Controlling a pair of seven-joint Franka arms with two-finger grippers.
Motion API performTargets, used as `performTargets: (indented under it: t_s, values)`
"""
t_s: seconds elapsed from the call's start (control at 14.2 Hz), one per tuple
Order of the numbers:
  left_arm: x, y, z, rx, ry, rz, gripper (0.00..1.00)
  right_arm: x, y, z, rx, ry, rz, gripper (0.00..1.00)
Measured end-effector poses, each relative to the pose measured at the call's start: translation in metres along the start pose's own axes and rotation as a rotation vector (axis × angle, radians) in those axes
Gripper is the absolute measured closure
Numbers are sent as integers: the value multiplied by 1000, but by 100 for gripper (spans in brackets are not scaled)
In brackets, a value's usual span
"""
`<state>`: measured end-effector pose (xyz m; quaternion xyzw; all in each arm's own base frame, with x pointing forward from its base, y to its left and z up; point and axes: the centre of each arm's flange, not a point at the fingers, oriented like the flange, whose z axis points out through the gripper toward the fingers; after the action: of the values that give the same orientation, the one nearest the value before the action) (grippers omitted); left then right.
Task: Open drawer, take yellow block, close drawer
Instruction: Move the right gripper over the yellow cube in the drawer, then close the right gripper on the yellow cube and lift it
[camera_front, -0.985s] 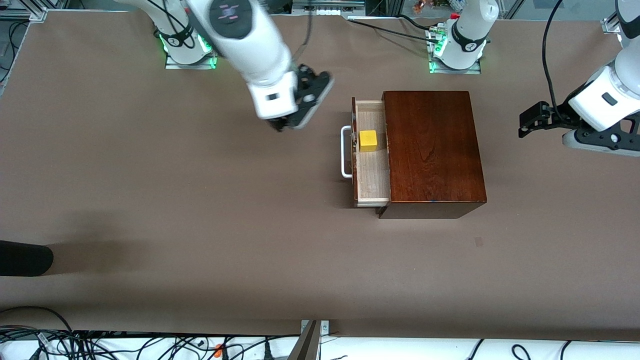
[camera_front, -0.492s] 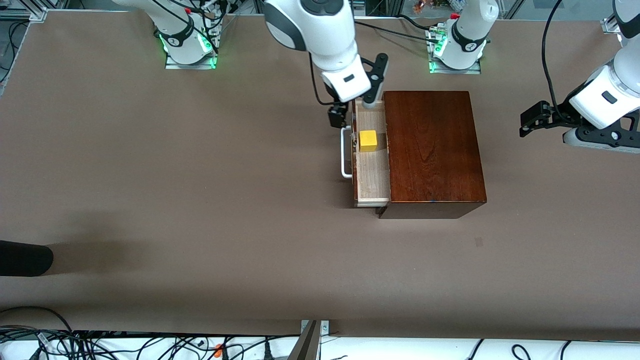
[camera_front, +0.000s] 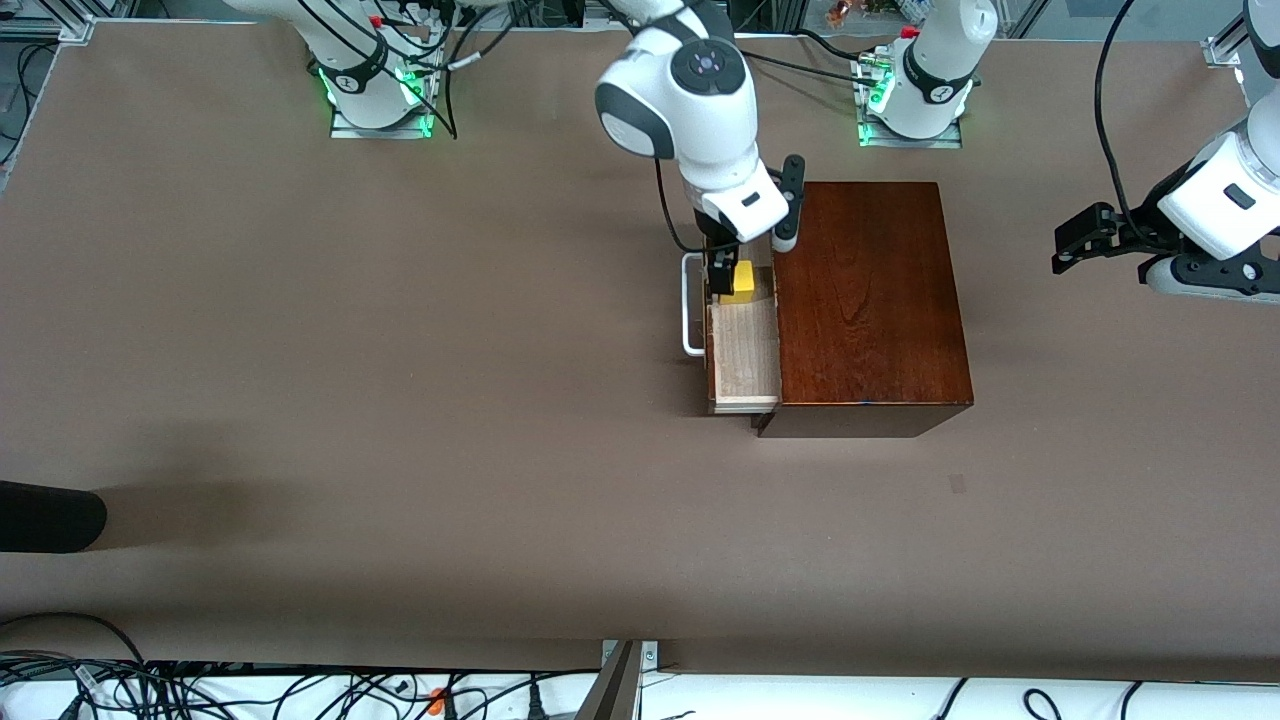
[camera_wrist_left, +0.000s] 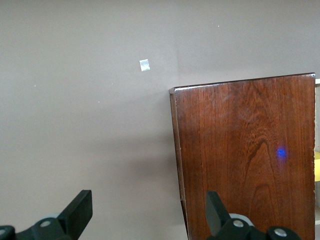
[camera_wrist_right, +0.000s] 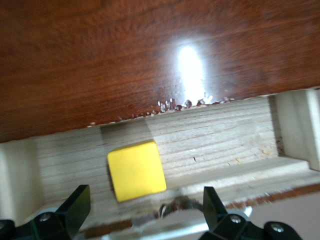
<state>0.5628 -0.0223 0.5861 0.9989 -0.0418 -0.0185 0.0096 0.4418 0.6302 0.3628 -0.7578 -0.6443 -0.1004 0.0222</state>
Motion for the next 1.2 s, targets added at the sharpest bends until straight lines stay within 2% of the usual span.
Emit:
performTargets:
  t_s: [0.14,0.35,0.7,1.2]
  values:
    - [0,1,0,0,0,1,0,0,-3,13,1,-12,-26,0]
    - [0,1,0,0,0,2,0,3,-5,16,-3,-3,-68,0]
    - [0,1,0,0,0,3,0,2,-6,28,-18,-22,-96,0]
    - [0,3,0,0,0,5,0,2,-8,43,-34,-18,-113,2]
